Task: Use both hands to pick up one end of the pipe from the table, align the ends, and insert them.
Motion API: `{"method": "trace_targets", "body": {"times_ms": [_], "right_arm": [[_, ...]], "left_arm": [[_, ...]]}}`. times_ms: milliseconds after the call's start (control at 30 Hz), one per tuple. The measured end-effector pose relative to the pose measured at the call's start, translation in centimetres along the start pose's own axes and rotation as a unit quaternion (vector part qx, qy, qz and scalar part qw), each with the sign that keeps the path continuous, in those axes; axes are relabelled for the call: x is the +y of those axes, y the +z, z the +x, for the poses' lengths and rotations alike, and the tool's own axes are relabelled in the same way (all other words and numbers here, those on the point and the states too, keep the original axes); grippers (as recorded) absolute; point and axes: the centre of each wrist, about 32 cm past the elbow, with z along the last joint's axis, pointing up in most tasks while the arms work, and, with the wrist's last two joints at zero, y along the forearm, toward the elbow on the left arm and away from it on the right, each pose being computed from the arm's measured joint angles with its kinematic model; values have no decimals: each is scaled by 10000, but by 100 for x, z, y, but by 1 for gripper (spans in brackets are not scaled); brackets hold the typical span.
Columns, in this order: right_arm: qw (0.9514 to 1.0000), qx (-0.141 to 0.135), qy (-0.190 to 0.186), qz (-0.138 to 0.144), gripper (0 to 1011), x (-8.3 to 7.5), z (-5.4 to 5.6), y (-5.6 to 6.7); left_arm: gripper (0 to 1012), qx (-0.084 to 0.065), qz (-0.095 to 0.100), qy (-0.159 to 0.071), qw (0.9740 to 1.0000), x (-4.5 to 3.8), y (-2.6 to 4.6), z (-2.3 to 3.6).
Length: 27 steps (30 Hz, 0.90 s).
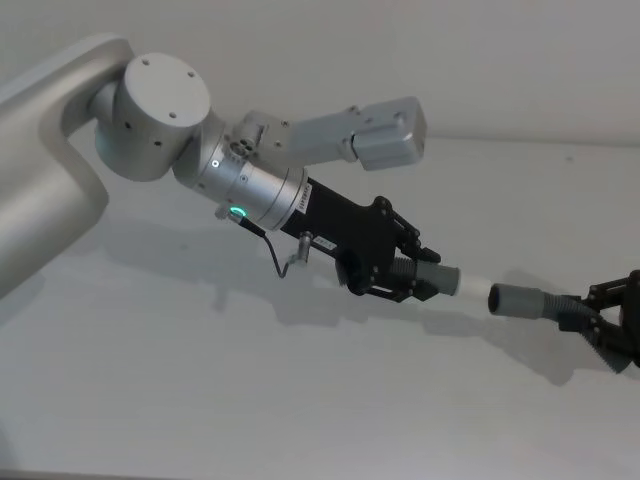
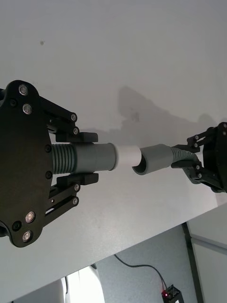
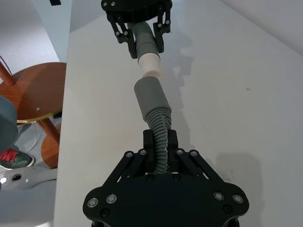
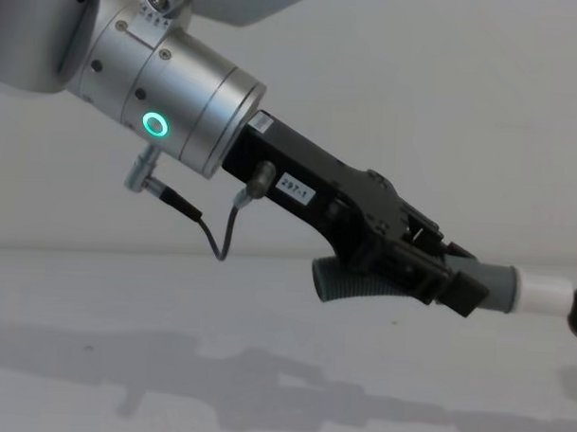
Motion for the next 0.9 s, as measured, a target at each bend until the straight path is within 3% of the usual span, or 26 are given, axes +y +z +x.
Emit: {"method": "trace_targets", "body": {"times_ms": [900], "right_arm": [[10000,0,0,0,158,0,0,0]], "left_arm": [[368,95,-17,-122,9999,-35,18,51]]}}
